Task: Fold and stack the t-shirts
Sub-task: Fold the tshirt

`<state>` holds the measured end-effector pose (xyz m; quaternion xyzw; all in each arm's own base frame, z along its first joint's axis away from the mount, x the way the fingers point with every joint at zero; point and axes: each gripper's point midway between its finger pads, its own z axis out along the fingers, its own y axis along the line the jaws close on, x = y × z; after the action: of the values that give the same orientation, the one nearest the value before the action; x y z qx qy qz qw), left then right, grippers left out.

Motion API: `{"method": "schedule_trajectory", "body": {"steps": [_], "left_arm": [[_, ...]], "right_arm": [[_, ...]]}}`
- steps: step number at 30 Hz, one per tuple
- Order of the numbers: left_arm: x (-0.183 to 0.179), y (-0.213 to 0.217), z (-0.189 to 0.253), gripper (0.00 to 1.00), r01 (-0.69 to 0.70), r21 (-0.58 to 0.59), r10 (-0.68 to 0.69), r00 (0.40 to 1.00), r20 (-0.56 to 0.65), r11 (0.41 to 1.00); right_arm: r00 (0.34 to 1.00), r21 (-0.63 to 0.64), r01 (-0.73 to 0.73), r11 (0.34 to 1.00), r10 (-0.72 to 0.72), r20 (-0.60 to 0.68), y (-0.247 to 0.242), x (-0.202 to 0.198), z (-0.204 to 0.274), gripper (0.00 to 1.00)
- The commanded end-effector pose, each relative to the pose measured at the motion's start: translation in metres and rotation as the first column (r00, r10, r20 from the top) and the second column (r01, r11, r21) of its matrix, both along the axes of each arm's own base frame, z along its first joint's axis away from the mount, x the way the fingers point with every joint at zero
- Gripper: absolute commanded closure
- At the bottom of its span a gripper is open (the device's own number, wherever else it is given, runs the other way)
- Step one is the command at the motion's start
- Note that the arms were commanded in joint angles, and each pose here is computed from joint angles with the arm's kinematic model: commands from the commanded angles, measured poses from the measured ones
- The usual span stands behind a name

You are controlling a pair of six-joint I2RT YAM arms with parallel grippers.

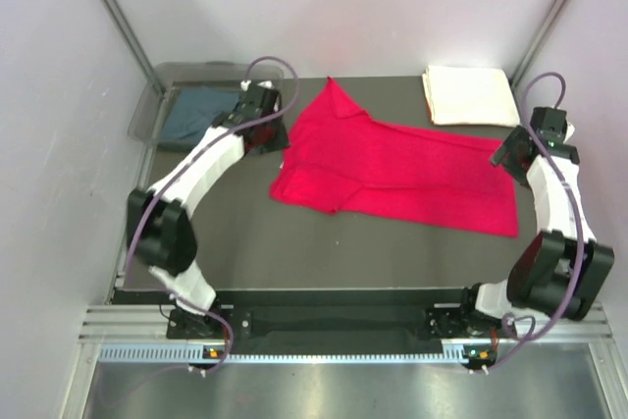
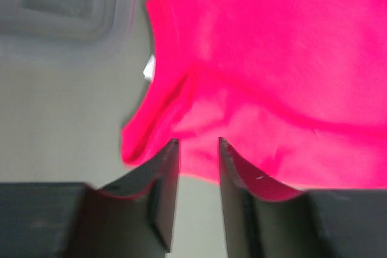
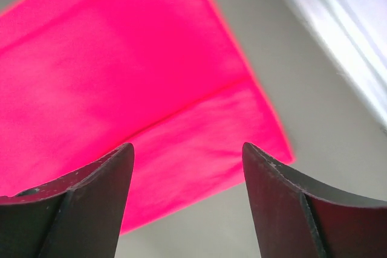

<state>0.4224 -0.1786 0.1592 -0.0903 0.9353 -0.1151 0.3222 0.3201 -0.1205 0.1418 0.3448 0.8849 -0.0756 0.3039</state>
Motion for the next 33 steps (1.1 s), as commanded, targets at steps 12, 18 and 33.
{"method": "schedule_trajectory", "body": {"steps": [12, 18, 33], "left_arm": [[-0.065, -0.012, -0.042, 0.77, 0.168, -0.185, -0.182, 0.981, -0.065, 0.968], [-0.082, -0.007, -0.034, 0.73, 0.173, -0.189, -0.187, 0.98, -0.061, 0.967], [-0.111, 0.013, -0.046, 0.55, 0.161, -0.165, -0.18, 0.978, -0.103, 0.973]], "right_arm": [[0.791, 0.494, -0.607, 0.622, 0.532, 0.302, 0.253, 0.0, -0.033, 0.46], [0.679, 0.565, -0.718, 0.407, 0.587, 0.44, 0.372, -0.018, -0.039, 0.38], [0.821, 0.672, -0.554, 0.492, 0.458, 0.342, 0.469, -0.034, -0.067, 0.41]]}}
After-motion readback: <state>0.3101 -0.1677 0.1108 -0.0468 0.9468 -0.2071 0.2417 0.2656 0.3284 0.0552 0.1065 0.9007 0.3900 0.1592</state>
